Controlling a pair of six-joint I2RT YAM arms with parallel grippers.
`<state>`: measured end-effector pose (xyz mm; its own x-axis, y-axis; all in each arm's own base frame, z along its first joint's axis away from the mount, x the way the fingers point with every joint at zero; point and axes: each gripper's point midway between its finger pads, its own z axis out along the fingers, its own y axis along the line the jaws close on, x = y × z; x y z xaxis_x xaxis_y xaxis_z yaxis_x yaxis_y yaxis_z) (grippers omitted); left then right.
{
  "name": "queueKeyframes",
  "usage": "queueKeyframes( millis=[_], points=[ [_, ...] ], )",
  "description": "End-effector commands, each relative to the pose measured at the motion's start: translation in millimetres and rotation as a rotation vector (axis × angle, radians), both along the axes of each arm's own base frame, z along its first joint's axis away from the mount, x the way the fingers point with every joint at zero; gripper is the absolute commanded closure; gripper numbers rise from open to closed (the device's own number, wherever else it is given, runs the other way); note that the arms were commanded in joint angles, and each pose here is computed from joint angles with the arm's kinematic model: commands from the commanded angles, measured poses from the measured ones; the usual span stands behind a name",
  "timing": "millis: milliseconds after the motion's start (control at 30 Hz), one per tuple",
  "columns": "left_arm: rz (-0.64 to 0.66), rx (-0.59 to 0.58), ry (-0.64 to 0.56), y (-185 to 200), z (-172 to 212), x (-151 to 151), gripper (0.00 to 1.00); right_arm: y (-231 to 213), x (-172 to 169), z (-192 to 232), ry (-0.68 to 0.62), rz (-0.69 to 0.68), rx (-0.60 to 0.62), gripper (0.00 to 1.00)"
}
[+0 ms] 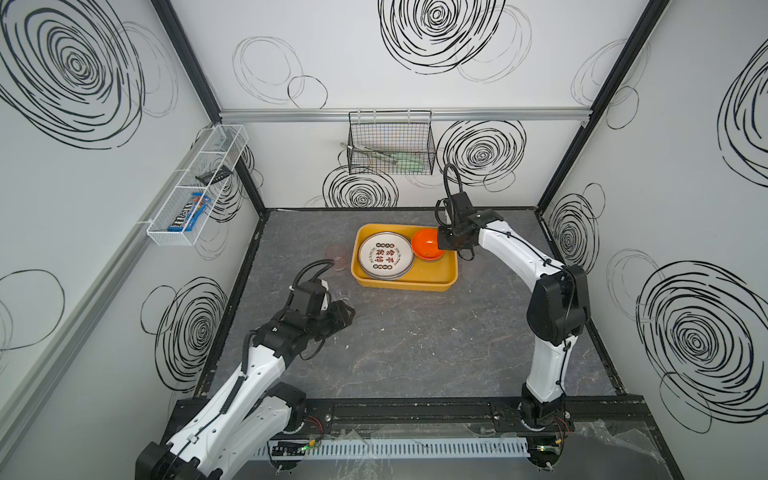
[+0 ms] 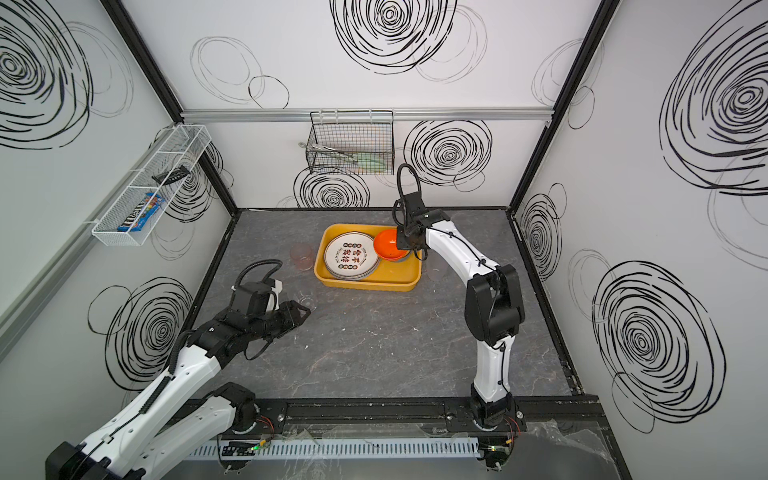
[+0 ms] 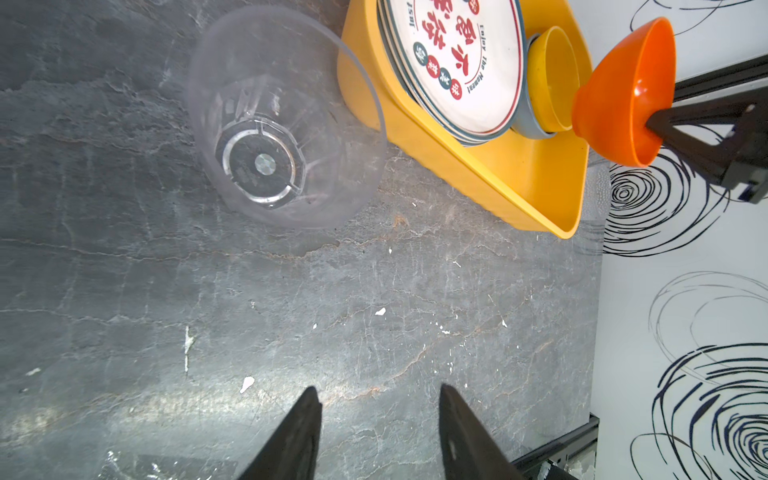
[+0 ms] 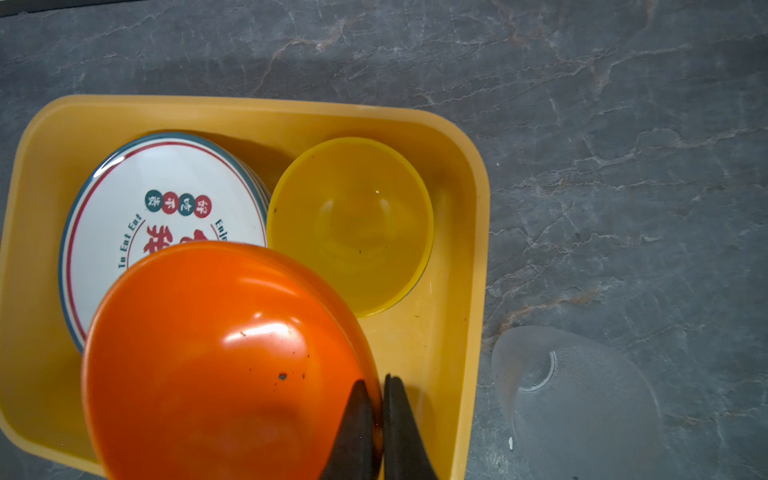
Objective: Place the mixed dishes into the plastic bin
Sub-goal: 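Lower the orange bowl onto the yellow bowl in the bin with the right gripper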
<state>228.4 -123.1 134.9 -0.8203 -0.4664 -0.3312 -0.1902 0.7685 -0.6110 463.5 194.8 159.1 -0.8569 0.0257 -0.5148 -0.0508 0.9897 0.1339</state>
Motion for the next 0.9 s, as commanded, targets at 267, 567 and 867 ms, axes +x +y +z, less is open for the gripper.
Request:
queueKeyframes(
  millis=[267,567,867],
  points=[
    [0.008,-0.003,0.007,6.4,-7.5,-6.0,0.49,-13.6,34.7,-11.8,0.021,-0.058,-0.003,0.93],
    [0.013,0.000,0.017,7.4,-10.6,-6.2,0.49,-10.8,44.6,-28.6,0.024,-0.074,0.010,0.93],
    [0.020,0.003,0.026,9.2,-14.8,-8.6,0.49,-8.6,49.8,-40.1,0.031,-0.084,0.013,0.92]
  ],
)
